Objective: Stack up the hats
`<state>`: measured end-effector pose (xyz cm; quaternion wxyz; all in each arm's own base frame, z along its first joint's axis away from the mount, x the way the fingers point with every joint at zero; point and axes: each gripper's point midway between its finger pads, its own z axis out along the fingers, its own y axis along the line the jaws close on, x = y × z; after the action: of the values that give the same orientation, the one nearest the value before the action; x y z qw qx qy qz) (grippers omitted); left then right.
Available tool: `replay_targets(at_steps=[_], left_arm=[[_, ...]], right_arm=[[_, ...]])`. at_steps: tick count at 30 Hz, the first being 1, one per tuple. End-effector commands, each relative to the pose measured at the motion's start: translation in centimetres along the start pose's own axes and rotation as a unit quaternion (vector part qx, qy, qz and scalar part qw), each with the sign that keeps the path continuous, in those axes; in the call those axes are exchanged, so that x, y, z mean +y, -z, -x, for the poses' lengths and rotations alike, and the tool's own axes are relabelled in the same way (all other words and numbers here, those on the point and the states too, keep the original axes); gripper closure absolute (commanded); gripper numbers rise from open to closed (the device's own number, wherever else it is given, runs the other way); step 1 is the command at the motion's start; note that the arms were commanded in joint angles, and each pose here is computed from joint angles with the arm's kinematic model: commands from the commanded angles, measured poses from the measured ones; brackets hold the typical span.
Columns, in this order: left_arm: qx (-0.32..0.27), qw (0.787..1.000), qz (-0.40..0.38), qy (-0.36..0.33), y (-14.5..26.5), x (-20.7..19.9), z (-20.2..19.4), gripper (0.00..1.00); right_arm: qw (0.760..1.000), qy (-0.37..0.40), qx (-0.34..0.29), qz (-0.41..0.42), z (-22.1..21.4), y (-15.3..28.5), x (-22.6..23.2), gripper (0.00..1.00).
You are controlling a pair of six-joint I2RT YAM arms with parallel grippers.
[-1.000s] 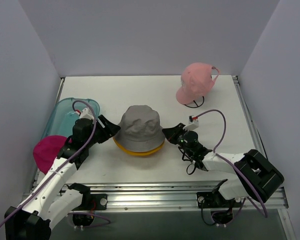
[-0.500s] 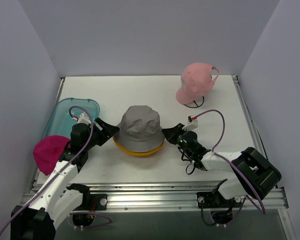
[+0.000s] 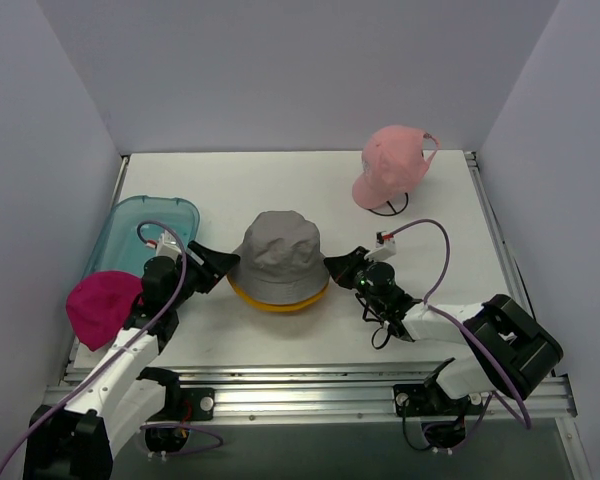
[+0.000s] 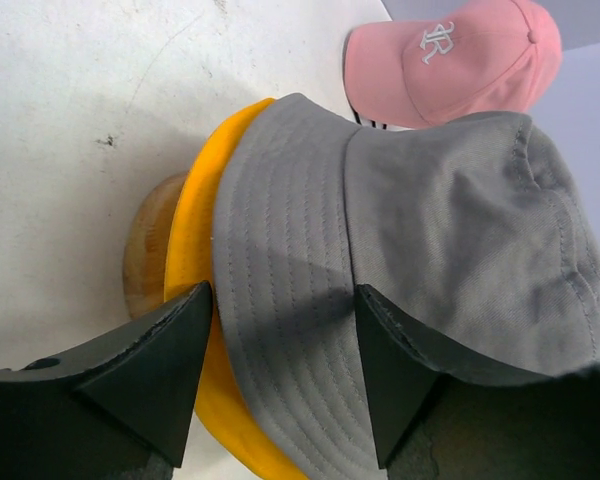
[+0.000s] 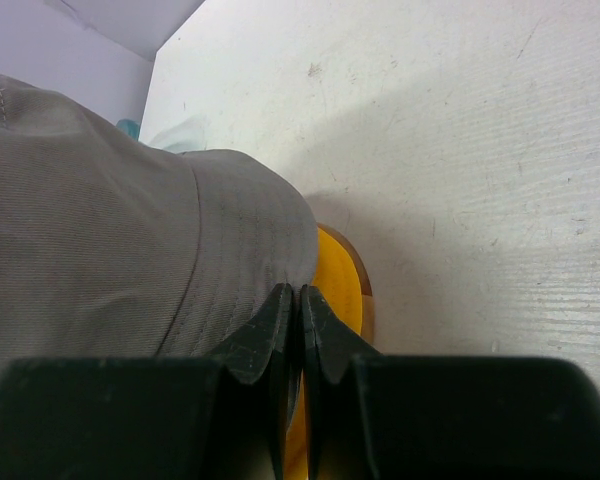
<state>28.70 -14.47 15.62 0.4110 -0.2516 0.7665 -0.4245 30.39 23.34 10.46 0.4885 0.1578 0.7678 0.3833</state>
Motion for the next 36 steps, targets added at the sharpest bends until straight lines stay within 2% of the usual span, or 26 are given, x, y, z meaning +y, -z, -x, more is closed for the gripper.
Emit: replay_targets(at_steps=[1, 5, 6, 9, 12, 13, 36], left_arm=[[-0.016, 0.999, -0.049, 0.004, 0.0, -1.9, 0.8, 0.34], [-0.022, 0.999, -0.045, 0.012, -0.1, -1.3, 0.7, 0.47], [-0.021, 0.999, -0.041, 0.014, -0.2, -0.9, 0.5, 0.54], [-0.021, 0.999, -0.035, 0.016, -0.3, -0.6, 0.5, 0.65], [-0.018, 0.999, -0.026, 0.016, -0.4, -0.1, 0.2, 0.85], [-0.017, 0.999, -0.023, 0.015, -0.5, 0.2, 0.2, 0.97], [-0.006, 0.995, 0.094, -0.039, -1.0, 7.6, -1.6, 0.98]], right_arm=[[1.0, 0.011, -0.014, -0.003, 0.5, 0.0, -0.2, 1.0], [1.0, 0.01, -0.015, -0.006, 0.5, 0.1, -0.3, 1.0], [1.0, 0.009, -0.016, -0.005, 0.6, 0.1, -0.3, 1.0], [1.0, 0.01, -0.018, -0.008, 0.7, 0.2, -0.4, 1.0], [1.0, 0.009, -0.016, -0.01, 0.6, 0.2, -0.5, 1.0], [1.0, 0.01, -0.017, -0.013, 0.6, 0.2, -0.7, 1.0], [0.998, 0.02, 0.008, -0.057, -2.1, -0.8, -4.2, 1.0]])
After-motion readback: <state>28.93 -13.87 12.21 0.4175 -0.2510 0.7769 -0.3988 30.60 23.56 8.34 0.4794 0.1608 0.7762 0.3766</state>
